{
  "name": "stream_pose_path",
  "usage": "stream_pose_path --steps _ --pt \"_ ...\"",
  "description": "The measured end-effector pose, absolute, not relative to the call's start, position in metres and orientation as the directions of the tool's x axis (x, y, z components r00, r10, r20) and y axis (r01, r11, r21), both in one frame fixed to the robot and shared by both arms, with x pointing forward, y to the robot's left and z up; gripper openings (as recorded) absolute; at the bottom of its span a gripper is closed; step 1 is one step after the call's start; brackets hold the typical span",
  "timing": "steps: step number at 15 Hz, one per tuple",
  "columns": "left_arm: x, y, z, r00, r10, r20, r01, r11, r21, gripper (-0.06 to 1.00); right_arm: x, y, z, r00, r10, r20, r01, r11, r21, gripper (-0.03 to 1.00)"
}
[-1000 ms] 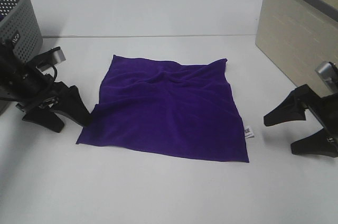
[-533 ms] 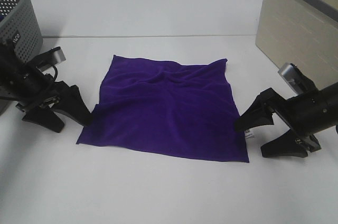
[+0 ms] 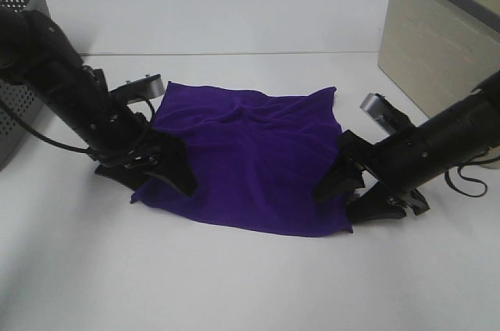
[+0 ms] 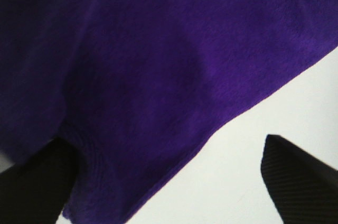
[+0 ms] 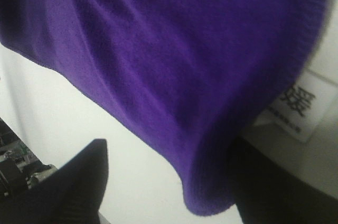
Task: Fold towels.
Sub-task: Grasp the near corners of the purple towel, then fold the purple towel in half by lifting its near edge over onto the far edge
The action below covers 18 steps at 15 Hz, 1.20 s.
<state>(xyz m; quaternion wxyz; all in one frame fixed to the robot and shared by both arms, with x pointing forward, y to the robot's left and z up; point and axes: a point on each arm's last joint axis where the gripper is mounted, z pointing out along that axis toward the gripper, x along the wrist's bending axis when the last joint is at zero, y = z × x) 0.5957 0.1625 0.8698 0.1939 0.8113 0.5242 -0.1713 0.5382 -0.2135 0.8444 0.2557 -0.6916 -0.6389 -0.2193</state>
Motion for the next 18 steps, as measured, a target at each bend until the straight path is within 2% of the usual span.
stream_pose_path --steps 2,3,4,5,6,7,12,13,15,18 --pt "0.599 0.139 0.866 0.388 0.790 -0.474 0.917 -0.383 0.112 0.75 0.548 -0.196 0.842 0.045 0.800 0.598 0.995 0.019 -0.101 0.55" --pt "0.599 0.130 0.863 0.376 0.801 -0.465 0.921 -0.379 0.092 0.61 0.550 -0.192 0.841 0.037 0.824 0.565 0.993 0.034 -0.116 0.43" --pt "0.599 0.125 0.859 0.364 0.811 -0.458 0.924 -0.376 0.069 0.43 0.552 -0.192 0.840 0.028 0.842 0.539 0.992 0.042 -0.117 0.29" --pt "0.599 0.124 0.856 0.356 0.817 -0.453 0.926 -0.372 0.056 0.19 0.552 -0.194 0.839 0.025 0.854 0.520 0.992 0.043 -0.119 0.14" --pt "0.598 0.123 0.854 0.351 0.819 -0.454 0.927 -0.372 0.046 0.06 0.552 -0.195 0.839 0.020 0.859 0.511 0.992 0.048 -0.119 0.04" --pt "0.598 0.123 0.853 0.350 0.819 -0.455 0.927 -0.371 0.044 0.01 0.552 -0.195 0.839 0.023 0.860 0.510 0.992 0.046 -0.122 0.02" --pt "0.591 0.125 0.857 0.375 0.800 -0.468 0.905 -0.426 -0.004 0.01 0.551 -0.196 0.846 -0.026 0.865 0.502 0.990 0.092 -0.108 0.02" --pt "0.587 0.128 0.864 0.409 0.796 -0.447 0.886 -0.463 -0.013 0.01 0.548 -0.199 0.854 -0.090 0.876 0.473 0.986 0.146 -0.083 0.02" --pt "0.577 0.131 0.886 0.415 0.797 -0.439 0.890 -0.456 0.014 0.01 0.543 -0.204 0.871 -0.169 0.885 0.435 0.978 0.207 -0.041 0.02" --pt "0.533 0.146 0.909 0.389 0.815 -0.429 0.909 -0.415 0.035 0.01 0.521 -0.202 0.924 -0.203 0.860 0.469 0.976 0.217 0.026 0.02"
